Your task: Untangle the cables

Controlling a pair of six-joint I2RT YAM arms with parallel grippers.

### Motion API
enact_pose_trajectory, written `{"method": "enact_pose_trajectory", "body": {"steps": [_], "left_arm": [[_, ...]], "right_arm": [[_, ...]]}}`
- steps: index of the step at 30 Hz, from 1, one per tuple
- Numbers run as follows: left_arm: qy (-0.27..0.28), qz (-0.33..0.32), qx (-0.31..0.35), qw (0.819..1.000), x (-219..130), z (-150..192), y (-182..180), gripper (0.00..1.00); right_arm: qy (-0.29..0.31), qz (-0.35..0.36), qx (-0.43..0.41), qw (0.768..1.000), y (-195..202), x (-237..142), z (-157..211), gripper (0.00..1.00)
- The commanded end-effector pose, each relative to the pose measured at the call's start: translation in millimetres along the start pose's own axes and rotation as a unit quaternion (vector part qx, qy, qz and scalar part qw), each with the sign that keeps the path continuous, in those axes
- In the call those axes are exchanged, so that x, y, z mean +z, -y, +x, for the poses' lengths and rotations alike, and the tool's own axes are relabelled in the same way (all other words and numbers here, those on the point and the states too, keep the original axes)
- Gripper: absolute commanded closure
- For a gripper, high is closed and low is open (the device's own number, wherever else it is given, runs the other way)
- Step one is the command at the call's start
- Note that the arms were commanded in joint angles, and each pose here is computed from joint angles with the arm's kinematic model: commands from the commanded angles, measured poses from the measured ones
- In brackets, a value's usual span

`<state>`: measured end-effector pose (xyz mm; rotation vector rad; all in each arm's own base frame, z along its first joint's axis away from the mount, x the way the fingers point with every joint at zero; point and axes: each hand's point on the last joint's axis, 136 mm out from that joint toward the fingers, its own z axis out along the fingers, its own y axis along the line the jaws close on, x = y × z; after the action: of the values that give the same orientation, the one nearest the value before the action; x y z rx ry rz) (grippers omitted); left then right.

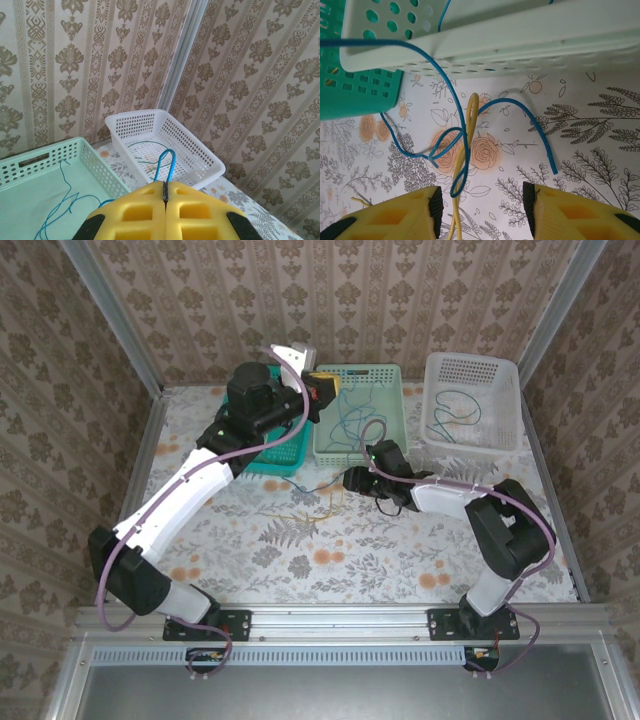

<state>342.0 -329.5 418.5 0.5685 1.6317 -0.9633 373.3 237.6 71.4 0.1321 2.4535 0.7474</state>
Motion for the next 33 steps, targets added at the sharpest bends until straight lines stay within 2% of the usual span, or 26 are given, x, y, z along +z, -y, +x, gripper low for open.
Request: {"method": "enact_pose_trajectory", "body": {"steps": [1, 6, 16, 21, 26, 33], "left_arm": [[0.027, 0.016, -0.001, 0.999, -8.9, -16.2, 11.2, 1.00], [0.027, 0.015, 0.000, 1.000, -10.4, -16.6, 11.2, 1.00], [0.029, 0.011, 0.003, 1.000, -12.6, -17.7, 10.0, 1.00], [0.032, 0.010, 0.003, 0.999, -15.0, -18.9, 9.8, 1.00], [0.034, 0.007, 0.003, 0.999, -17.7, -20.2, 9.1, 1.00], [0.027, -0.011, 0.001, 1.000, -21.1, -14.7, -2.3, 1.00]], "right_arm": [[0.027, -0.007, 0.009, 1.000, -9.8, 4.9, -16.8, 0.51], [0.038, -0.013, 0.011, 0.999, -14.0, 6.8, -21.4, 0.55], [0.019, 0.007, 0.002, 1.000, -9.1, 15.2, -17.9, 0.81], [0.004, 0.018, -0.008, 1.000, -7.1, 19.9, -16.7, 0.82], [-0.006, 0.035, -0.013, 0.999, -1.9, 21.5, -15.0, 0.92], [-0.023, 0.071, -0.043, 0.996, 11.5, 3.6, -4.9, 0.96]]}}
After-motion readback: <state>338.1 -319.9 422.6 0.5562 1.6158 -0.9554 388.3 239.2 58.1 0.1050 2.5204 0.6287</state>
